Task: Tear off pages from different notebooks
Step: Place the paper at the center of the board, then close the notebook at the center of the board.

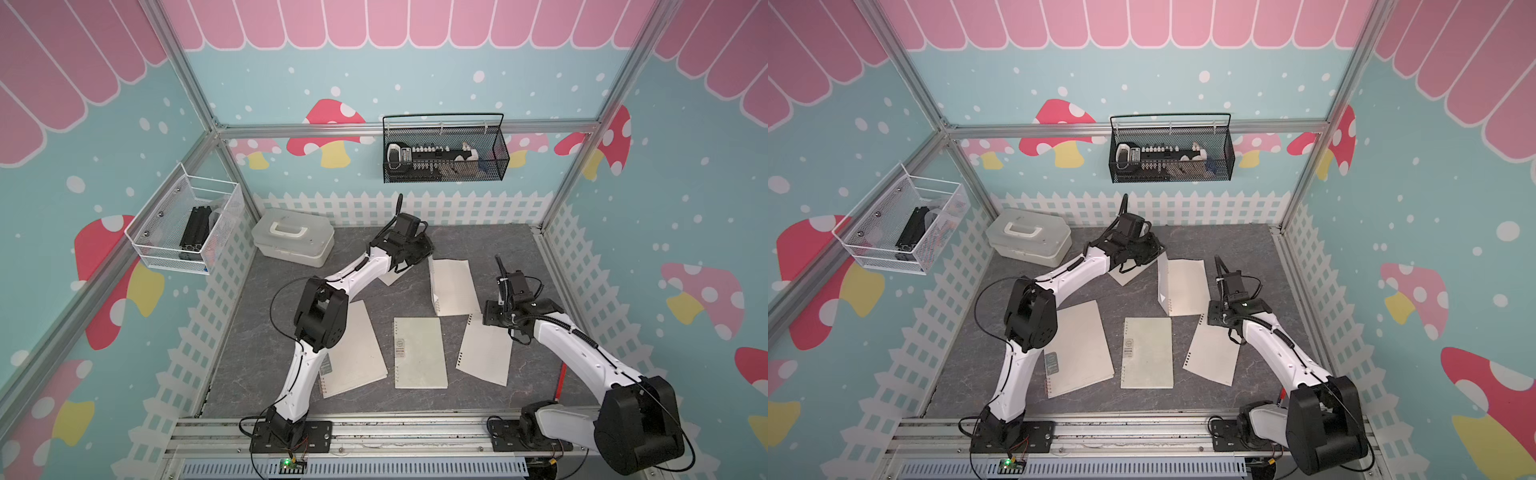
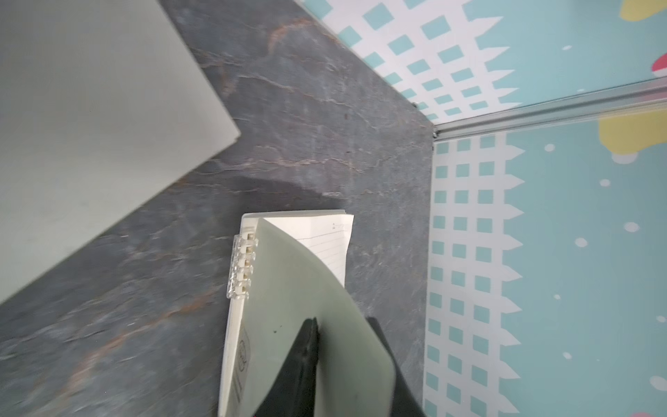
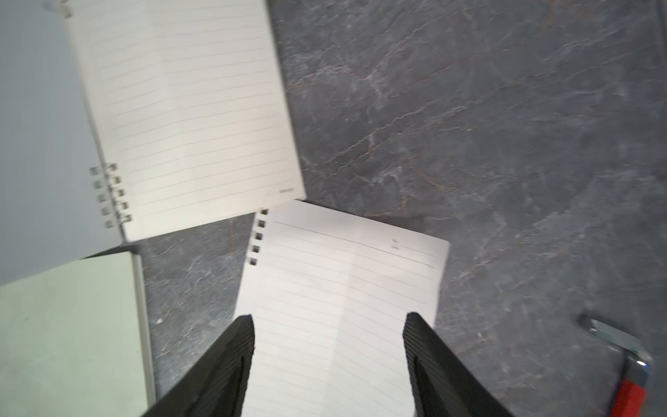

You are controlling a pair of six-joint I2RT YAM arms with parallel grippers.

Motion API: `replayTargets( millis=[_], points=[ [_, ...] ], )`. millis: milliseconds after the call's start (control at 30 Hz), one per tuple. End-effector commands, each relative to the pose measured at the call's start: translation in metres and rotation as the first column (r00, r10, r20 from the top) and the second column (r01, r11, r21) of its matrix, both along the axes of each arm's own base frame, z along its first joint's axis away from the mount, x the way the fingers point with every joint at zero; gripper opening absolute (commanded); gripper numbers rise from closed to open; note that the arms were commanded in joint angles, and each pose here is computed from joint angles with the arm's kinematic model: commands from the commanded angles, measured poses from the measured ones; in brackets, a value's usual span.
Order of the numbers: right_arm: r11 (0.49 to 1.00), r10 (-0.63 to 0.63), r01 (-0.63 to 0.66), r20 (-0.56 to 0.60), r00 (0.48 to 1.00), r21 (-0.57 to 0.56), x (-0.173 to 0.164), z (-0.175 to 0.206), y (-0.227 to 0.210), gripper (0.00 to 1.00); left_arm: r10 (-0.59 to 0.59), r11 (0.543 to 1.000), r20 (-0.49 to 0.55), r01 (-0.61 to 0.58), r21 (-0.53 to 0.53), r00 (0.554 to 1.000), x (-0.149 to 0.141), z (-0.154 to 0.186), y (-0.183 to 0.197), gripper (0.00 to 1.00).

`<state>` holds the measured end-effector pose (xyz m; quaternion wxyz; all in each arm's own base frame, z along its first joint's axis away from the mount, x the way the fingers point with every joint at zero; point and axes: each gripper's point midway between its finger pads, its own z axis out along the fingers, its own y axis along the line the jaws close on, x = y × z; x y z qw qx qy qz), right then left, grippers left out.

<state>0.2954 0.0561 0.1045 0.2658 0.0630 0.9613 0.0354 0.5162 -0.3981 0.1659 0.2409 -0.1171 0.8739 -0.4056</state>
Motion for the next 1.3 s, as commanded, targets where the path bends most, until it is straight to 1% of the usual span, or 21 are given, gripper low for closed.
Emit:
replayTargets(
  millis=[0, 100, 133, 167, 200, 233, 267, 300, 367, 467, 533, 600, 667, 767, 833, 867, 900, 967, 1067, 1167, 1267],
  points=[
    [0.99, 0.055, -0.072, 0.136, 0.989, 0.12, 0.002, 0.028, 0.021, 0.69, -0.04, 0.999, -0.04, 0.04, -0.011, 0.998, -0.003, -0.018, -0.035, 0.28],
    [0.988, 0.037, -0.072, 0.24, 0.97, 0.138, -0.005, 0.053, 0.017, 0.69, -0.052, 0.998, -0.064, 0.05, -0.027, 0.997, 0.006, -0.032, -0.052, 0.34],
    [0.981, 0.055, -0.103, 0.28, 0.959, 0.163, -0.007, 0.061, 0.023, 0.69, -0.047, 0.998, -0.072, 0.044, -0.042, 0.996, 0.009, -0.036, -0.056, 0.36],
    [0.968, 0.086, -0.155, 0.317, 0.945, 0.2, -0.009, 0.067, 0.032, 0.71, -0.038, 0.998, -0.08, 0.034, -0.048, 0.996, 0.011, -0.041, -0.058, 0.33],
    [0.963, 0.092, -0.168, 0.327, 0.94, 0.212, -0.009, 0.067, 0.035, 0.72, -0.03, 0.998, -0.084, 0.026, -0.055, 0.996, 0.013, -0.043, -0.06, 0.28],
    [0.967, 0.081, -0.152, 0.316, 0.945, 0.206, -0.009, 0.063, 0.032, 0.73, -0.026, 0.998, -0.088, 0.021, -0.058, 0.996, 0.013, -0.045, -0.062, 0.17],
    [0.975, 0.063, -0.119, 0.281, 0.958, 0.186, -0.007, 0.053, 0.027, 0.74, -0.024, 0.998, -0.08, 0.019, -0.064, 0.997, 0.013, -0.041, -0.064, 0.12],
    [0.985, 0.037, -0.075, 0.233, 0.972, 0.156, -0.006, 0.041, 0.02, 0.75, -0.024, 0.998, -0.071, 0.02, -0.062, 0.997, 0.013, -0.038, -0.065, 0.12],
    [0.994, -0.019, 0.006, 0.122, 0.992, 0.105, -0.003, 0.015, 0.006, 0.77, -0.021, 0.998, -0.058, 0.018, -0.052, 0.998, 0.012, -0.032, -0.062, 0.05],
    [0.995, -0.06, 0.056, 0.052, 0.997, 0.081, 0.009, -0.006, 0.0, 0.78, -0.007, 0.999, -0.049, 0.005, -0.033, 0.999, 0.013, -0.025, -0.051, 0.0],
    [0.993, -0.108, 0.107, 0.024, 0.994, 0.04, 0.016, -0.015, -0.013, 0.79, 0.011, 1.0, -0.049, -0.011, -0.016, 0.999, 0.014, -0.024, -0.039, 0.0],
    [0.989, -0.143, 0.143, -0.005, 0.99, 0.035, 0.02, -0.02, -0.024, 0.8, 0.029, 1.0, -0.038, -0.029, -0.001, 0.999, 0.016, -0.02, -0.027, 0.0],
    [0.985, -0.167, 0.166, 0.001, 0.986, 0.05, 0.024, -0.019, -0.031, 0.8, 0.061, 0.998, -0.031, -0.06, 0.02, 0.998, 0.018, -0.02, -0.013, 0.0],
    [0.984, -0.105, 0.098, 0.043, 0.993, 0.146, 0.03, -0.008, -0.016, 0.81, 0.103, 0.993, -0.014, -0.102, 0.055, 0.995, 0.018, -0.017, 0.003, 0.0],
    [0.968, -0.001, -0.023, 0.097, 0.995, 0.252, 0.03, 0.004, 0.011, 0.82, 0.12, 0.99, 0.005, -0.12, 0.074, 0.993, 0.013, -0.009, 0.006, 0.0],
    [0.962, 0.06, -0.093, 0.133, 0.989, 0.256, 0.028, 0.013, 0.025, 0.85, 0.124, 0.988, 0.025, -0.126, 0.086, 0.992, 0.01, -0.003, 0.007, 0.0],
    [0.96, 0.129, -0.165, 0.164, 0.978, 0.225, 0.024, 0.019, 0.039, 0.87, 0.125, 0.987, 0.046, -0.129, 0.092, 0.991, 0.008, 0.004, 0.006, 0.0],
    [0.961, 0.232, -0.256, 0.202, 0.952, 0.103, 0.012, 0.028, 0.057, 0.89, 0.131, 0.984, 0.079, -0.139, 0.108, 0.988, 0.003, 0.017, 0.004, 0.0],
    [0.947, 0.31, -0.321, 0.267, 0.912, -0.001, 0.002, 0.038, 0.068, 0.9, 0.118, 0.985, 0.103, -0.129, 0.113, 0.988, -0.001, 0.028, -0.003, 0.0],
    [0.921, 0.375, -0.39, 0.329, 0.867, -0.021, 0.001, 0.047, 0.087, 0.91, 0.107, 0.985, 0.099, -0.119, 0.123, 0.989, -0.004, 0.027, -0.009, 0.0],
    [0.903, 0.419, -0.426, 0.328, 0.847, -0.053, 0.007, 0.049, 0.107, 0.94, 0.112, 0.983, 0.095, -0.125, 0.138, 0.989, -0.005, 0.022, -0.012, 0.0]
  ],
)
